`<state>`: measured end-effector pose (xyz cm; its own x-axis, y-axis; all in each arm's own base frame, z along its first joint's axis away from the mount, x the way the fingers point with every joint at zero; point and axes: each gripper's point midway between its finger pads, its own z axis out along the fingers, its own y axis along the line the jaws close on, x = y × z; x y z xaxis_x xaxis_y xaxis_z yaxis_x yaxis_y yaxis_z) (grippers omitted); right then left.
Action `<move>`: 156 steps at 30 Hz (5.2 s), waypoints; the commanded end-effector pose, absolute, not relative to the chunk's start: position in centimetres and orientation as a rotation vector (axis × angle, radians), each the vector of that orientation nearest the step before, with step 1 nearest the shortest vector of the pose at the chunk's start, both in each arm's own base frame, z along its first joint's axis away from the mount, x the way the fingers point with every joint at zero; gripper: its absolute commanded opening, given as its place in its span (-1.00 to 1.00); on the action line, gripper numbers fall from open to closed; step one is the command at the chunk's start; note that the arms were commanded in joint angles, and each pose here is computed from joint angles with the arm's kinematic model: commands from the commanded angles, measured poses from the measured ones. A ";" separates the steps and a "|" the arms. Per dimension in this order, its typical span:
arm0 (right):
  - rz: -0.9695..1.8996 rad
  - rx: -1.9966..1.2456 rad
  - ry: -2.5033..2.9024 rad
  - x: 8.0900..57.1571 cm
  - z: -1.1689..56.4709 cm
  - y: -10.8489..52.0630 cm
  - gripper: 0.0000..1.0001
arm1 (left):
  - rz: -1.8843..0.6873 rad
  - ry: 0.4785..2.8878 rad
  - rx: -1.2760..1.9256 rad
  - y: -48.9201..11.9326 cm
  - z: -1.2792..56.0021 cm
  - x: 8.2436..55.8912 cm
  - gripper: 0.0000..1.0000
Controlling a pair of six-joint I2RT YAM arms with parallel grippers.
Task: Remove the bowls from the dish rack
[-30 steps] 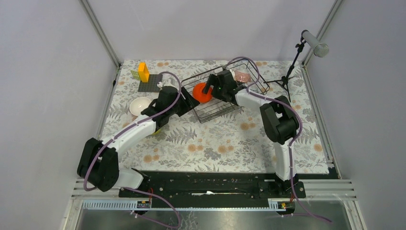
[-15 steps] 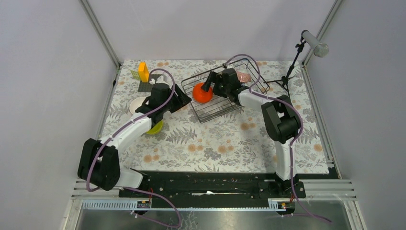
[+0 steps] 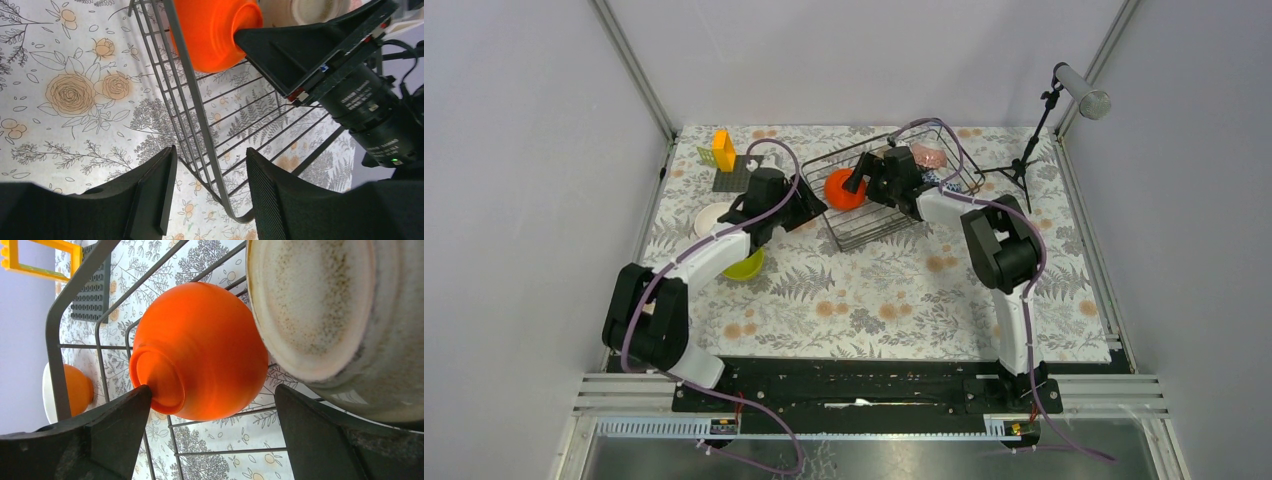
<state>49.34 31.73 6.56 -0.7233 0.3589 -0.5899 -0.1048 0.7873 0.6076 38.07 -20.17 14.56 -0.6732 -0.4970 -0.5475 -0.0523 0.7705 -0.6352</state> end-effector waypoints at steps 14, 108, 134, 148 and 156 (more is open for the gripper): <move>1.005 0.264 2.102 52.3 7.2 34.1 0.99 | -0.879 2.266 -0.201 -23.7 13.1 40.8 -0.68; 0.756 -0.034 2.130 52.6 15.7 29.7 0.99 | -0.830 2.286 -0.174 -23.8 13.8 39.8 -1.00; 0.357 0.092 2.174 56.6 17.9 20.5 0.99 | -0.812 2.295 -0.150 -23.5 13.8 39.3 -0.92; 0.387 0.157 2.274 56.3 14.7 20.0 0.99 | -0.765 2.269 -0.155 -23.0 15.2 40.3 -0.12; 0.400 0.164 2.299 56.2 13.5 20.2 0.99 | -0.737 2.231 -0.160 -22.4 17.0 40.6 0.05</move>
<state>56.03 19.97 13.63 -0.6814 0.2240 -0.6968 -0.0065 0.9501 0.3118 39.30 -22.61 12.03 -0.7795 -0.3127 -0.5428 0.0514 0.8317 -0.5529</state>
